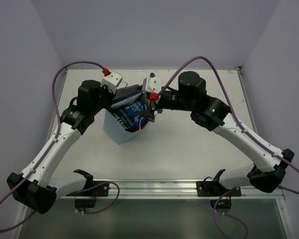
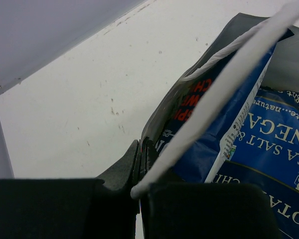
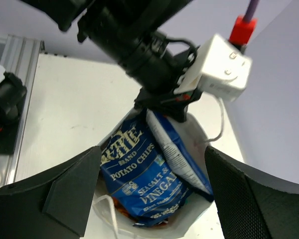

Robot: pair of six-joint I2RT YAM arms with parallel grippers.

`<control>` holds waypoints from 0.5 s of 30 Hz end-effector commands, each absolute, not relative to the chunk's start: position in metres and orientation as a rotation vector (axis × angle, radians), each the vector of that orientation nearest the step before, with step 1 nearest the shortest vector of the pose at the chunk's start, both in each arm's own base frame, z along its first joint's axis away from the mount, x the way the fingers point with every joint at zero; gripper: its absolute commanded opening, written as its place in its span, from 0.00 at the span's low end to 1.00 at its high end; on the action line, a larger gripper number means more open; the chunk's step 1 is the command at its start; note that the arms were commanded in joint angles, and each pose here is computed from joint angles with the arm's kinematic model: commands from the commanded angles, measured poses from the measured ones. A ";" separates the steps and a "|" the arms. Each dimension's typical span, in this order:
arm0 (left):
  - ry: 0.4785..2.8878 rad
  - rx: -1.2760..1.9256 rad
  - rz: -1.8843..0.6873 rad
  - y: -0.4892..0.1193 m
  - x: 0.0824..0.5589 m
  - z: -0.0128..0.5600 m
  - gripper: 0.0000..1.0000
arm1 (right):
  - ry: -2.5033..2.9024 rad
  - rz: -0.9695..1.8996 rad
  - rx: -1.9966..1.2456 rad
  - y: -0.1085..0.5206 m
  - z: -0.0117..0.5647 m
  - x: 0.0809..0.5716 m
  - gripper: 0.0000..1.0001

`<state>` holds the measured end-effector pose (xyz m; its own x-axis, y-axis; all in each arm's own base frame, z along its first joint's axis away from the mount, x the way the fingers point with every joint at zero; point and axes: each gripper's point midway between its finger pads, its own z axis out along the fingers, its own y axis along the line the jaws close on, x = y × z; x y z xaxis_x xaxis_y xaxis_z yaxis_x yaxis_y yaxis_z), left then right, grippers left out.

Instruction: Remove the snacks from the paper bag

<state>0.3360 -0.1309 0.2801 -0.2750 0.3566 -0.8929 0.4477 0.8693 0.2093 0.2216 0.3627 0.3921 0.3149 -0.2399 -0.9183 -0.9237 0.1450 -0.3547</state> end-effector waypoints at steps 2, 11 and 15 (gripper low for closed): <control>1.601 0.563 -0.076 -0.137 0.352 0.372 0.00 | 1.205 0.679 -1.310 0.359 0.417 0.228 0.87; 1.554 0.628 -0.155 -0.151 0.341 0.379 0.00 | 1.304 0.523 -1.420 0.386 0.342 0.277 0.77; 1.542 0.647 -0.189 -0.156 0.337 0.381 0.00 | 1.310 0.491 -1.416 0.397 0.322 0.292 0.72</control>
